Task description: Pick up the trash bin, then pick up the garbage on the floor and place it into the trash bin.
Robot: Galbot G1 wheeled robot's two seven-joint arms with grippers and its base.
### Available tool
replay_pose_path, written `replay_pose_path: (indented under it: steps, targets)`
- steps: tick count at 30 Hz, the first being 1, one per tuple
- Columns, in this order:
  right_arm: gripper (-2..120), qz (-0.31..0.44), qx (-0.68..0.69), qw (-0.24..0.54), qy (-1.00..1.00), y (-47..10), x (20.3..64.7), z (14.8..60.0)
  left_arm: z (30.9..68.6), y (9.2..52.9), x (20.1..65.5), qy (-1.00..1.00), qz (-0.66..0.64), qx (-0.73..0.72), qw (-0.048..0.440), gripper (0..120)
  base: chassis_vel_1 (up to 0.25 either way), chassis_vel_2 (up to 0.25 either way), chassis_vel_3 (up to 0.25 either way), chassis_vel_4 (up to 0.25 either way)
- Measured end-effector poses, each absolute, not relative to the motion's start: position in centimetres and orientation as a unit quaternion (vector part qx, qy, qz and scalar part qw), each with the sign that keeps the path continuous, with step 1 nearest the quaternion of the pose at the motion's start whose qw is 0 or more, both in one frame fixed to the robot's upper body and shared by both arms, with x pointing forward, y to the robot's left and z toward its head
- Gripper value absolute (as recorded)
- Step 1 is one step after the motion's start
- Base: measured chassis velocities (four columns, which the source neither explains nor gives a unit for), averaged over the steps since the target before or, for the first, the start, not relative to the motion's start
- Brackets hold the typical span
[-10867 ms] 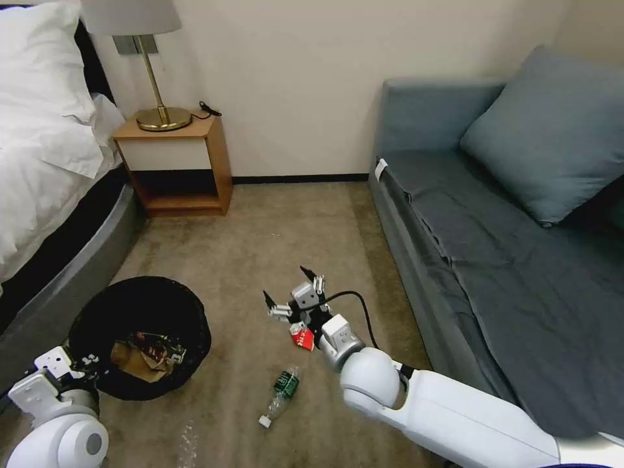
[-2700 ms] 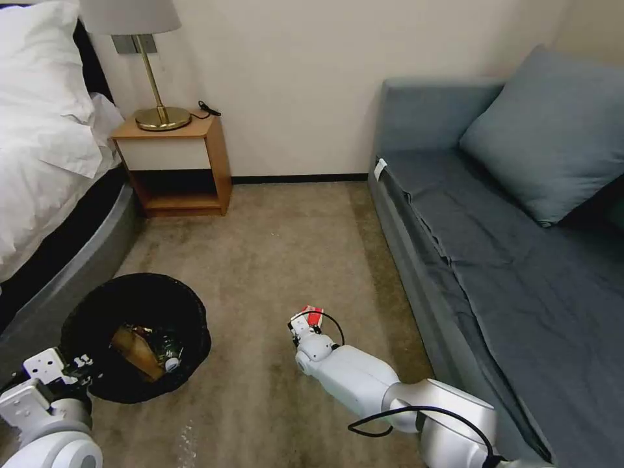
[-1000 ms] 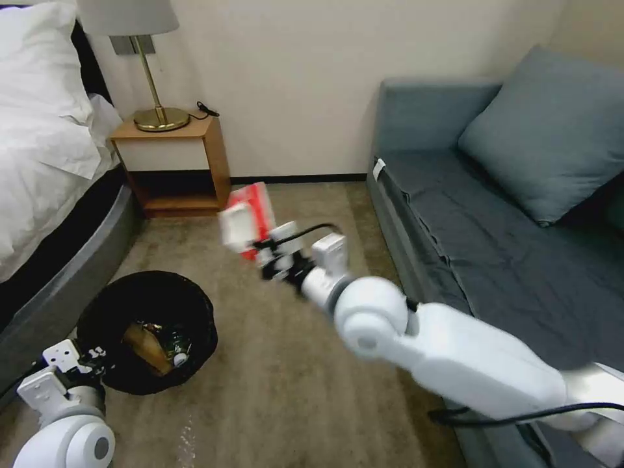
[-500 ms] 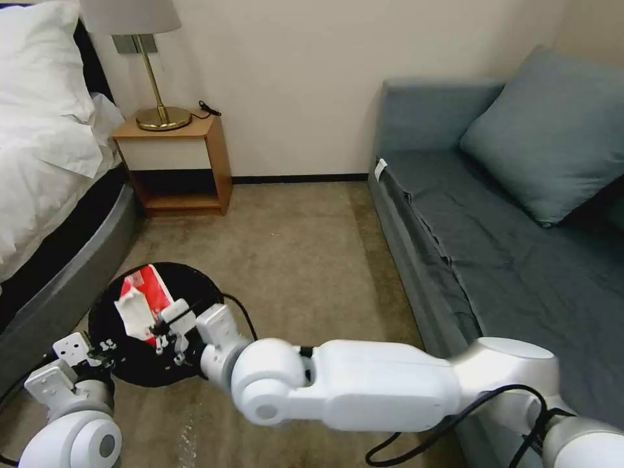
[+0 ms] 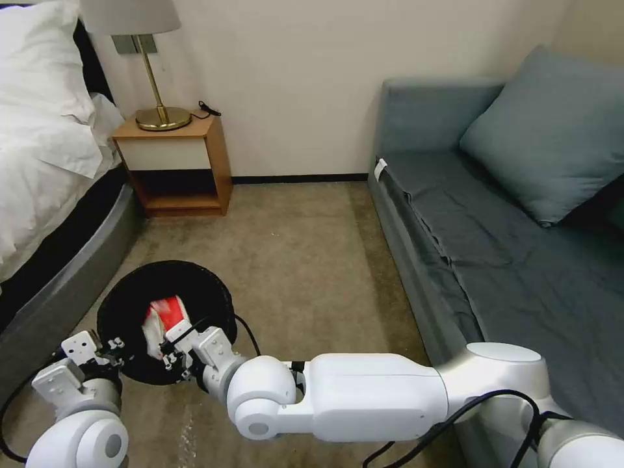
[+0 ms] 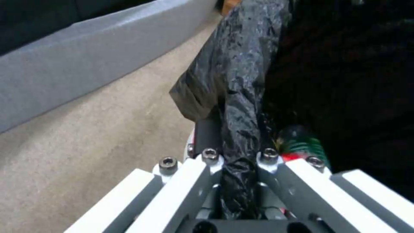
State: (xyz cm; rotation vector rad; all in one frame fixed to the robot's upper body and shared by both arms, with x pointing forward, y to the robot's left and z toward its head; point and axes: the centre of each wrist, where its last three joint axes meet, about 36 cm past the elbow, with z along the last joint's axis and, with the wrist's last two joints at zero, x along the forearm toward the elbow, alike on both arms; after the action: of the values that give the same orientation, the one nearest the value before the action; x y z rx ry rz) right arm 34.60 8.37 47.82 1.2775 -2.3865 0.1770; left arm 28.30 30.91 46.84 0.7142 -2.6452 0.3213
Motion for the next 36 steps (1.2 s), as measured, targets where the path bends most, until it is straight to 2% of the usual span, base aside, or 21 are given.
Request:
replay_pose_path:
  steps: [4,5,7,8,13,14,18,28,36]
  targets:
    - [51,0.059,0.45,0.198,-0.869,8.2,34.9,48.4,46.6,30.9,28.4,-0.941,0.115,0.253,0.194,2,0.0,0.0,0.0,0.0]
    - [51,0.059,0.45,0.198,-0.869,8.2,34.9,48.4,46.6,30.9,28.4,-0.941,0.115,0.253,0.194,2,0.0,0.0,0.0,0.0]
    - [61,0.05,0.444,0.181,-0.876,8.1,35.5,49.4,46.1,30.9,28.6,-0.939,0.121,0.253,0.2,2,0.0,0.0,0.0,0.0]
    - [61,0.05,0.444,0.181,-0.876,8.1,35.5,49.4,46.1,30.9,28.6,-0.939,0.121,0.253,0.2,2,0.0,0.0,0.0,0.0]
    - [85,0.024,0.423,0.127,-0.897,7.4,37.3,53.3,44.5,31.2,29.0,-0.921,0.183,0.245,0.241,2,0.0,0.0,0.0,0.0]
    - [85,0.024,0.423,0.127,-0.897,7.4,37.3,53.3,44.5,31.2,29.0,-0.921,0.183,0.245,0.241,2,0.0,0.0,0.0,0.0]
    - [99,0.017,0.41,0.111,-0.905,6.3,38.2,54.4,43.5,31.7,29.5,-0.896,0.24,0.247,0.28,2,0.0,0.0,0.0,0.0]
    - [100,0.016,0.398,0.114,-0.91,5.5,38.2,53.5,42.0,32.5,30.4,-0.864,0.267,0.27,0.33,2,0.0,0.0,0.0,0.0]
    - [100,0.011,0.394,0.117,-0.912,5.3,38.1,53.0,41.0,32.8,30.6,-0.853,0.276,0.275,0.348,2,0.0,0.0,0.0,0.0]
